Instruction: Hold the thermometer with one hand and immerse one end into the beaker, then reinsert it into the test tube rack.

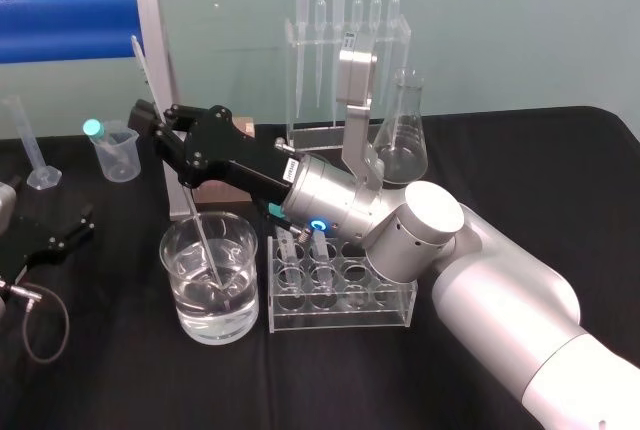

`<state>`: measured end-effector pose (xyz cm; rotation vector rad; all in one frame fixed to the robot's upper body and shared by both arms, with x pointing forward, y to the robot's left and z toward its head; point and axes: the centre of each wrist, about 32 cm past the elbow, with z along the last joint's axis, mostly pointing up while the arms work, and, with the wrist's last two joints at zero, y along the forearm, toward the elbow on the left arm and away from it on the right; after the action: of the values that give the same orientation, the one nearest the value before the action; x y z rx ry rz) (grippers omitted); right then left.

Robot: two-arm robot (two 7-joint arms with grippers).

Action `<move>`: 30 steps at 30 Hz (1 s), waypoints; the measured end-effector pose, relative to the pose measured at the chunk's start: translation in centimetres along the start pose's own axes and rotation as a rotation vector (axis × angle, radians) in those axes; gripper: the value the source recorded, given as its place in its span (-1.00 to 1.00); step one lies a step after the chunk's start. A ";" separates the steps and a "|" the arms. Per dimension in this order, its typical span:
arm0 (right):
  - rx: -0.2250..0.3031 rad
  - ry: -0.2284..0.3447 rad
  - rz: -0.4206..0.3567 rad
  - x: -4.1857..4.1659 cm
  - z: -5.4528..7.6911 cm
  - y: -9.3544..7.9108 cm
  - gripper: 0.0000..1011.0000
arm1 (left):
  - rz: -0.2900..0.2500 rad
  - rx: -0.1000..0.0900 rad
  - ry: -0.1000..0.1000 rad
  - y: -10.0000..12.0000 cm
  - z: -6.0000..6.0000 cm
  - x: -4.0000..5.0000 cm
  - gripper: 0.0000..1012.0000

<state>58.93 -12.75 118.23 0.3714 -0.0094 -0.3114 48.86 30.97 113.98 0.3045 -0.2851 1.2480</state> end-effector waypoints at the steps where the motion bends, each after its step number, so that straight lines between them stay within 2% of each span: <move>1: 0.000 0.000 0.000 0.00 0.0 0.0 -0.89 | 0.000 0.000 0.000 0.0 0.0 0.00 0.99; 30: 0.000 0.000 -0.001 0.00 0.0 0.0 -0.89 | 0.000 0.000 0.000 0.0 0.0 0.00 0.99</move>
<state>58.93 -12.75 118.23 0.3715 -0.0094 -0.3121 48.86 30.97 113.98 0.3044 -0.2851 1.2480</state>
